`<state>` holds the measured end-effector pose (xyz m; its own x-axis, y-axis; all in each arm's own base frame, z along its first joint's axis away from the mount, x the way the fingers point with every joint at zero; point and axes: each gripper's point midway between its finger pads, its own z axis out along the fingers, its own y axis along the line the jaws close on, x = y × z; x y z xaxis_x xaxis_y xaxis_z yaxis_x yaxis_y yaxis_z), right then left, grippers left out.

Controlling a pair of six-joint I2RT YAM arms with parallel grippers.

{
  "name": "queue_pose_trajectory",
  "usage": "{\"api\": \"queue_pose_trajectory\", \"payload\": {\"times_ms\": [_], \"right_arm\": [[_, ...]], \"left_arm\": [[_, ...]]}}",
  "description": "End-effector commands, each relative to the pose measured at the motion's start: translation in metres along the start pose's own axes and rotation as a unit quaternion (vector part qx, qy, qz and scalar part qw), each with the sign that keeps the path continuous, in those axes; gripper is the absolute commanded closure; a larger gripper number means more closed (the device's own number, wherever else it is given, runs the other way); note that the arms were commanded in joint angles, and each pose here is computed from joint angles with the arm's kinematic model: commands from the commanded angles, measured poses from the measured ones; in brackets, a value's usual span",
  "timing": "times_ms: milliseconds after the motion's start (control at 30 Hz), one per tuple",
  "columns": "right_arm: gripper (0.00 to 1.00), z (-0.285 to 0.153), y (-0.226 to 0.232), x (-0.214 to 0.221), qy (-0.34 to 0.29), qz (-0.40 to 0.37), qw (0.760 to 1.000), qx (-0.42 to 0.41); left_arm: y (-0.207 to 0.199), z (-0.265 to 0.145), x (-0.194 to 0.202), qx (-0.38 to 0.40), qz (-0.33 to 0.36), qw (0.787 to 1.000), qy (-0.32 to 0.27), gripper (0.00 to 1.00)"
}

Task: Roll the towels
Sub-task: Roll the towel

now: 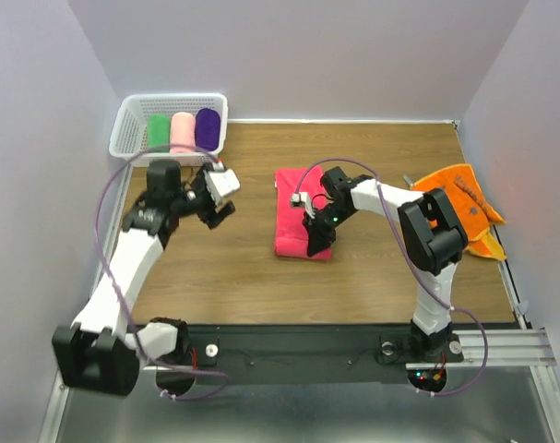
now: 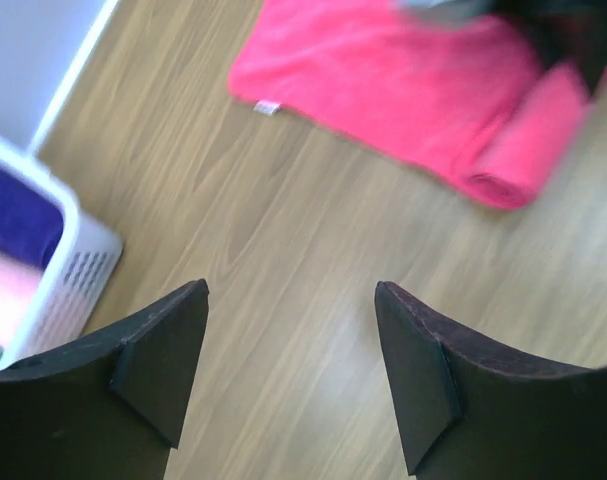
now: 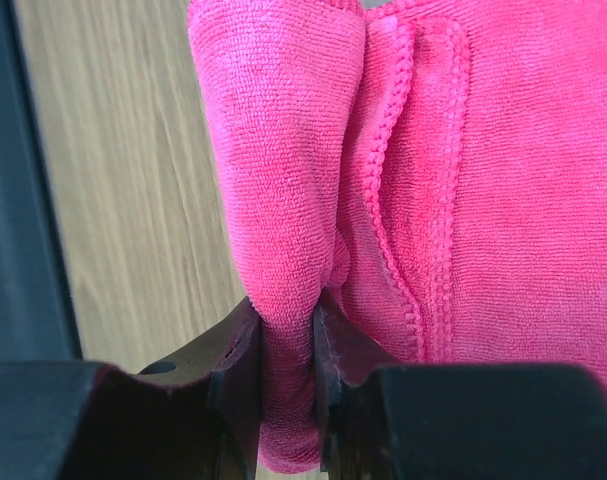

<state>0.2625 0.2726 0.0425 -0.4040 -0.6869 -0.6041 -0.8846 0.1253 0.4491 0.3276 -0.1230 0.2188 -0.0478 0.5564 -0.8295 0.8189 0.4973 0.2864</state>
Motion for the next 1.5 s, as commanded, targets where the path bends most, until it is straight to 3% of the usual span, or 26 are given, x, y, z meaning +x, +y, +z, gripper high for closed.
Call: {"api": "queue_pose_trajectory", "payload": {"times_ms": [0,100,300,333,500,933,1033,1133,1167,1233,1267,1367,1400,1467], "right_arm": [[0.95,-0.006,0.011,-0.005,-0.008,0.068,0.995,-0.075],[0.93,-0.004,0.008,0.003,0.005,0.101,0.989,-0.111],[0.9,0.002,-0.003,0.013,0.012,0.165,0.975,-0.148],[0.89,0.001,-0.007,0.011,0.011,0.169,0.975,-0.148],[0.89,0.006,-0.014,0.016,0.026,0.198,0.966,-0.162],[0.87,0.009,-0.019,0.019,0.046,0.239,0.955,-0.171],[0.87,0.009,-0.02,0.019,0.05,0.239,0.955,-0.169],[0.86,0.007,-0.02,0.017,0.05,0.238,0.956,-0.166],[0.86,0.005,-0.019,0.015,0.048,0.234,0.957,-0.164],[0.82,0.003,-0.019,0.012,0.045,0.237,0.957,-0.162],[0.72,0.0,-0.021,0.006,0.039,0.231,0.96,-0.157],[0.55,-0.015,-0.033,-0.008,0.018,0.229,0.964,-0.135],[0.42,-0.021,-0.039,-0.015,0.009,0.225,0.966,-0.124],[0.35,-0.043,-0.058,-0.036,-0.021,0.214,0.973,-0.083]], "left_arm": [[-0.03,0.013,-0.004,-0.051,0.124,0.991,-0.028,0.21],[-0.083,0.032,0.008,-0.021,0.192,0.981,-0.021,0.16],[-0.138,0.078,-0.005,-0.001,0.284,0.958,-0.024,0.14],[-0.144,0.084,-0.008,0.008,0.296,0.955,-0.025,0.1],[-0.164,0.107,-0.016,0.026,0.334,0.941,-0.039,0.09],[-0.178,0.158,0.011,0.047,0.381,0.924,0.003,0.09],[-0.181,0.171,0.021,0.06,0.375,0.925,0.024,0.16],[-0.189,0.176,0.039,0.094,0.352,0.929,0.065,0.32],[-0.192,0.175,0.044,0.104,0.342,0.931,0.075,0.44],[-0.198,0.17,0.055,0.127,0.33,0.931,0.096,0.52],[-0.202,0.166,0.059,0.137,0.32,0.932,0.104,0.63],[-0.216,0.153,0.075,0.183,0.293,0.929,0.132,0.72],[-0.219,0.151,0.077,0.192,0.286,0.929,0.135,0.73],[-0.231,0.141,0.091,0.226,0.264,0.924,0.158,0.73]]}}
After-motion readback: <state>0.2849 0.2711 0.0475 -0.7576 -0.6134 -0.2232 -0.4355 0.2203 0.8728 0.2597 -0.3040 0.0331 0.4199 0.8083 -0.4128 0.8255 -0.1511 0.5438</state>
